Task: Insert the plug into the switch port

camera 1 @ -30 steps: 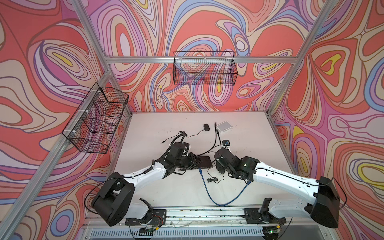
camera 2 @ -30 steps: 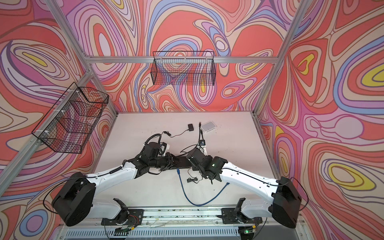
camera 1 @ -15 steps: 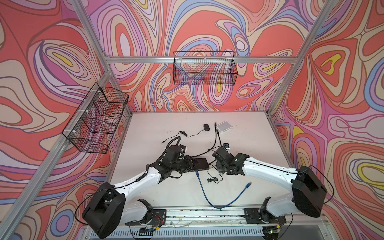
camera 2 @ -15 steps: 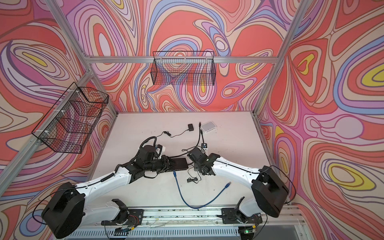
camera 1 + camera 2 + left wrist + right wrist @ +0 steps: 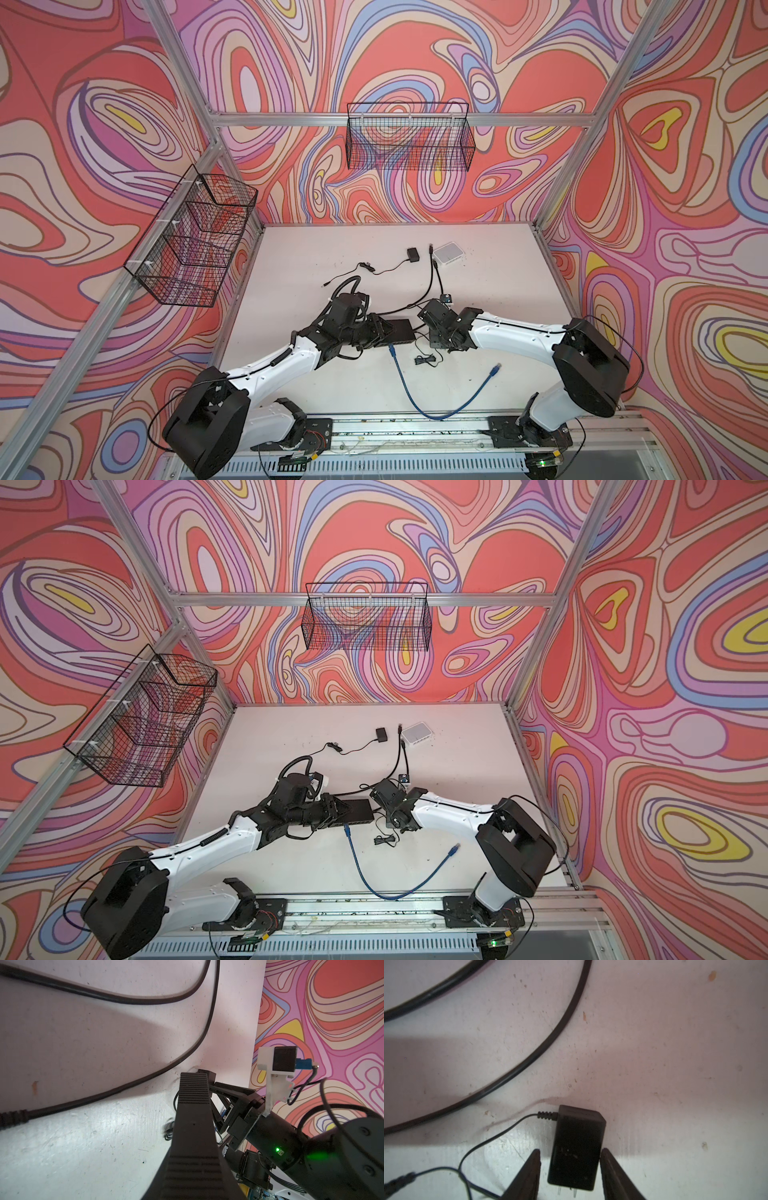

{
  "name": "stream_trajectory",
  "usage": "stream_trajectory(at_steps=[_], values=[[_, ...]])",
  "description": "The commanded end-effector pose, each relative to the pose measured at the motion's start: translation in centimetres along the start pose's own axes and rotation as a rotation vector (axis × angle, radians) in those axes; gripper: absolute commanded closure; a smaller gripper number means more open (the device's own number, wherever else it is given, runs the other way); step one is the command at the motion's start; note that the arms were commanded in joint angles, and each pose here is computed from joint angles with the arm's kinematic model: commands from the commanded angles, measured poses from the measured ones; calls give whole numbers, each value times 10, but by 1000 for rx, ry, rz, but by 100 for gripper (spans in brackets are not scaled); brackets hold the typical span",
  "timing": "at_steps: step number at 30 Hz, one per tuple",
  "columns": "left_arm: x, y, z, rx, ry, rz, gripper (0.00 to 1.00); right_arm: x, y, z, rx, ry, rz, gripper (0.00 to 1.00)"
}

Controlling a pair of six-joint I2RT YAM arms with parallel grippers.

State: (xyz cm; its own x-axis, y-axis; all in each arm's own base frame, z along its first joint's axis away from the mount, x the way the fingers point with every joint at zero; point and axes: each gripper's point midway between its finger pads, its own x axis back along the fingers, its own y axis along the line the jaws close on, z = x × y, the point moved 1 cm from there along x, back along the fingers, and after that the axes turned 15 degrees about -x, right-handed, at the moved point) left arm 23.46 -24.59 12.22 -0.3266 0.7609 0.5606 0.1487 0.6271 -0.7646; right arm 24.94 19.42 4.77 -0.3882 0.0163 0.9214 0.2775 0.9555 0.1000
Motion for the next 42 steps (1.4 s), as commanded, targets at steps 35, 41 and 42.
stream_trajectory(at_steps=[35,41,42], values=[[-92,-88,-43,-181,121,197,100,-48,-141,-107,-370,69,120,72],[-136,-108,-51,-195,173,248,100,-54,-174,-128,-441,69,119,73],[-143,-111,-54,-199,181,251,100,-55,-179,-132,-452,69,115,73]])
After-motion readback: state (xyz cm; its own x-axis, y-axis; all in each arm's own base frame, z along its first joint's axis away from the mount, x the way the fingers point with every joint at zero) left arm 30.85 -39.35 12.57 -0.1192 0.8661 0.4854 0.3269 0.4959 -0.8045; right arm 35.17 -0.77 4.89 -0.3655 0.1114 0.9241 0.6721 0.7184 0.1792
